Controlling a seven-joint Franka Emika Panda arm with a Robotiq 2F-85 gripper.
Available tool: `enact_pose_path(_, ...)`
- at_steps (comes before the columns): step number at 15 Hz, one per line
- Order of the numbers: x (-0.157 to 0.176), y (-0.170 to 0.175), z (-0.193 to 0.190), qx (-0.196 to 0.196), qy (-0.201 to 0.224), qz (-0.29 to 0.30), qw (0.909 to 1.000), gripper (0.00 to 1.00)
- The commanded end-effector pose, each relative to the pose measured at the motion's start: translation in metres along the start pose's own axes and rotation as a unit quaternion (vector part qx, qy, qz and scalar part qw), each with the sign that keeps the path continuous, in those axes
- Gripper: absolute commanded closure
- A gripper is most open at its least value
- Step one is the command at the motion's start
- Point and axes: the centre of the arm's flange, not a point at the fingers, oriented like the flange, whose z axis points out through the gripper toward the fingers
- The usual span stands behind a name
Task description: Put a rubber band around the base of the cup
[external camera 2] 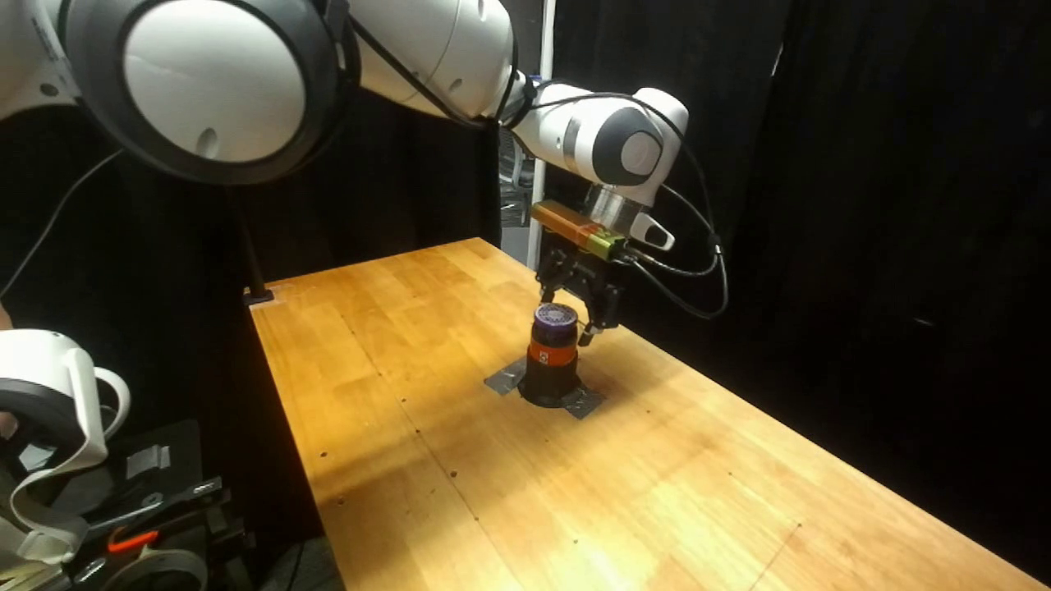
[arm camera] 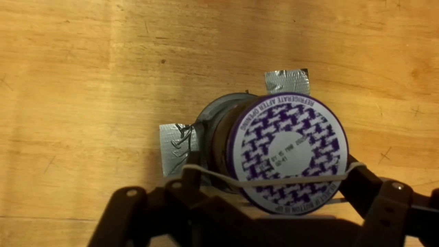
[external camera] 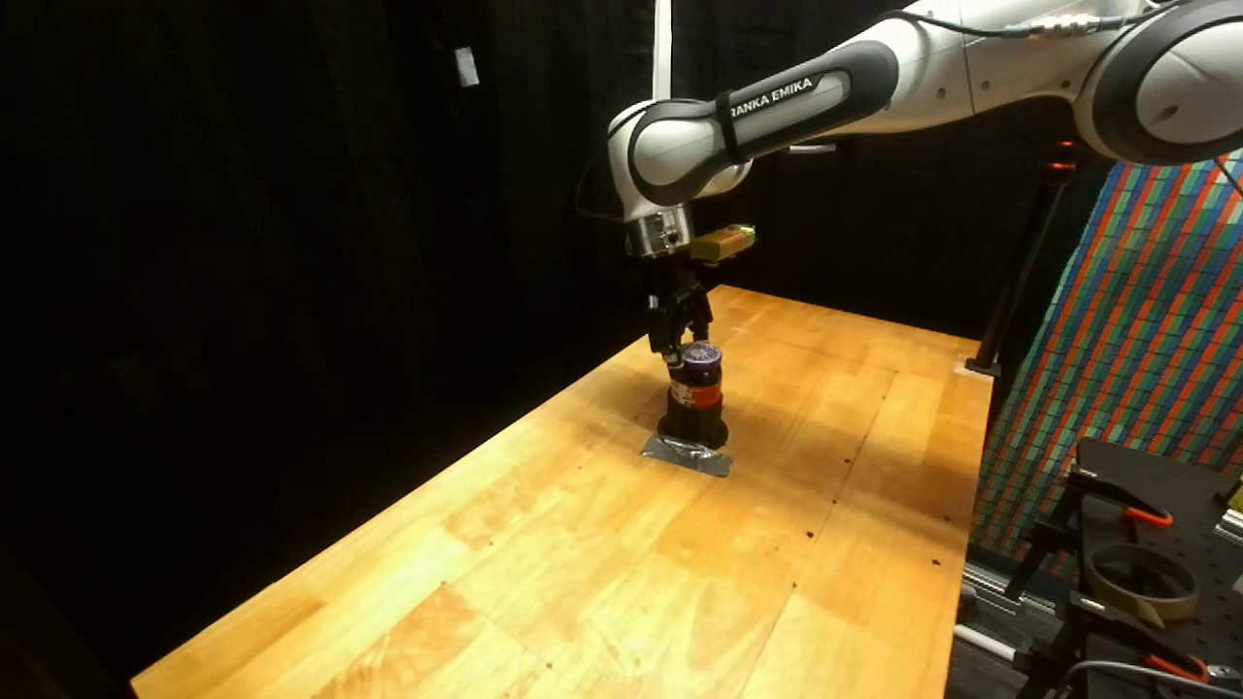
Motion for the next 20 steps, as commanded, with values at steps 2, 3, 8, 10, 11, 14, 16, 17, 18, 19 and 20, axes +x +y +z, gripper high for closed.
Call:
enact_pose_path(2,-0.010,0.016,-0.008,0.017,-0.023,0.002,0.9996,0.00)
enact_pose_path(3,-0.015,0.019,-0.008,0.021,-0.021,0.004,0.9995,0.00)
enact_pose_path(8,-0.032,0.030,0.003,0.052,-0.019,0.014,0.9984,0.00)
enact_pose_path(10,-0.038,0.031,0.007,0.061,-0.015,0.018,0.9979,0.00)
enact_pose_path(11,-0.041,0.031,0.009,0.066,-0.013,0.018,0.9976,0.00)
enact_pose_path(14,-0.053,0.022,0.019,0.053,0.009,0.031,0.9981,0.00)
enact_pose_path(16,-0.062,0.015,0.024,0.035,0.033,0.037,0.9982,0.00)
enact_pose_path(17,-0.065,0.013,0.027,0.030,0.041,0.038,0.9980,0.00)
enact_pose_path(18,-0.068,0.008,0.030,0.022,0.048,0.036,0.9980,0.00)
enact_pose_path(19,-0.072,0.004,0.033,0.013,0.052,0.034,0.9980,0.00)
enact_pose_path(20,-0.077,-0.001,0.036,0.005,0.052,0.027,0.9983,0.00)
